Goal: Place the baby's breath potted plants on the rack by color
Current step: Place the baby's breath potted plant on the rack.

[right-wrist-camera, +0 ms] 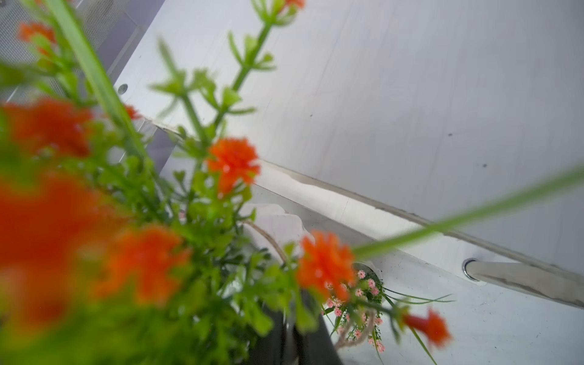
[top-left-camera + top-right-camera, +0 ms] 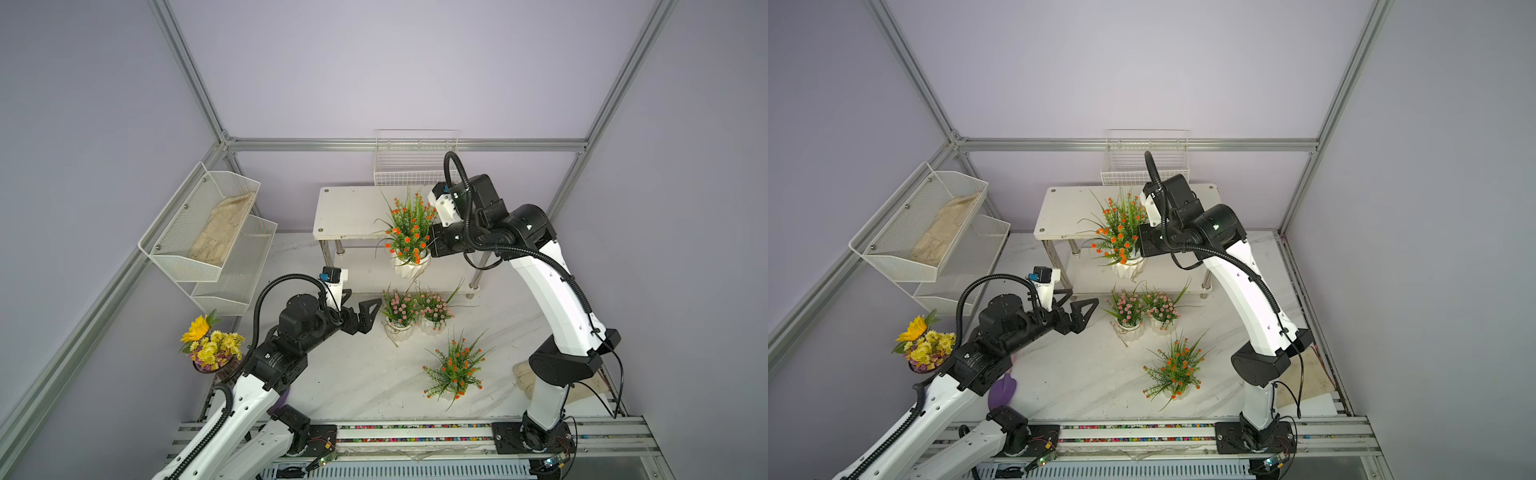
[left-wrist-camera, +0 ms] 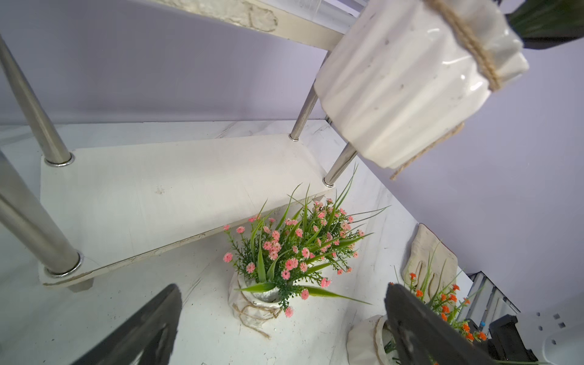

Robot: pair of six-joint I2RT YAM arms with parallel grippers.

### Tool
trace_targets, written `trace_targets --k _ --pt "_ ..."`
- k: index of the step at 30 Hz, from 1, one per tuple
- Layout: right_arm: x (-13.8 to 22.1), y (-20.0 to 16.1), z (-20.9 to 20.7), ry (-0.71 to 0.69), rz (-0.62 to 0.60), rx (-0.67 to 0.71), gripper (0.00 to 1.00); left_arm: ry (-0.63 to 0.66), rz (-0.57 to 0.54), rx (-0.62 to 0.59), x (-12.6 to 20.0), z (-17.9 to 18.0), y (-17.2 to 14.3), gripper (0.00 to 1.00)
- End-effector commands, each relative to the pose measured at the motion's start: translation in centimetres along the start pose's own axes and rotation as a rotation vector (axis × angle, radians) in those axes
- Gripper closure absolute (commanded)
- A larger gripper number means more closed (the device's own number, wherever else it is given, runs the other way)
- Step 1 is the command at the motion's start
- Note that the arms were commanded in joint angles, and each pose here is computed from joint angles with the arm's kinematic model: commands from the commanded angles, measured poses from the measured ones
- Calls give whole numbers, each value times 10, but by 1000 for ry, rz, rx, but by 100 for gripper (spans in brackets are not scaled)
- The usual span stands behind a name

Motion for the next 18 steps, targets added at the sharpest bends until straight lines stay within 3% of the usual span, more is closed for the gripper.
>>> trace_targets --k 1,18 --pt "22 15 -8 23 -74 -3 100 -68 -83 -63 5 -26 29 0" --pt "79 48 -63 -51 -270 -86 100 -32 -75 -51 4 -17 14 0"
Point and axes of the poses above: each gripper's point midway between its finger pads, its own x axis back along the fingers, its own z axis along the line the jaws close on, y = z × x, the point moved 2 cm from there along x, back along the fingers, and after that the axes turned 12 degrees about x, right-handed, at the moved point
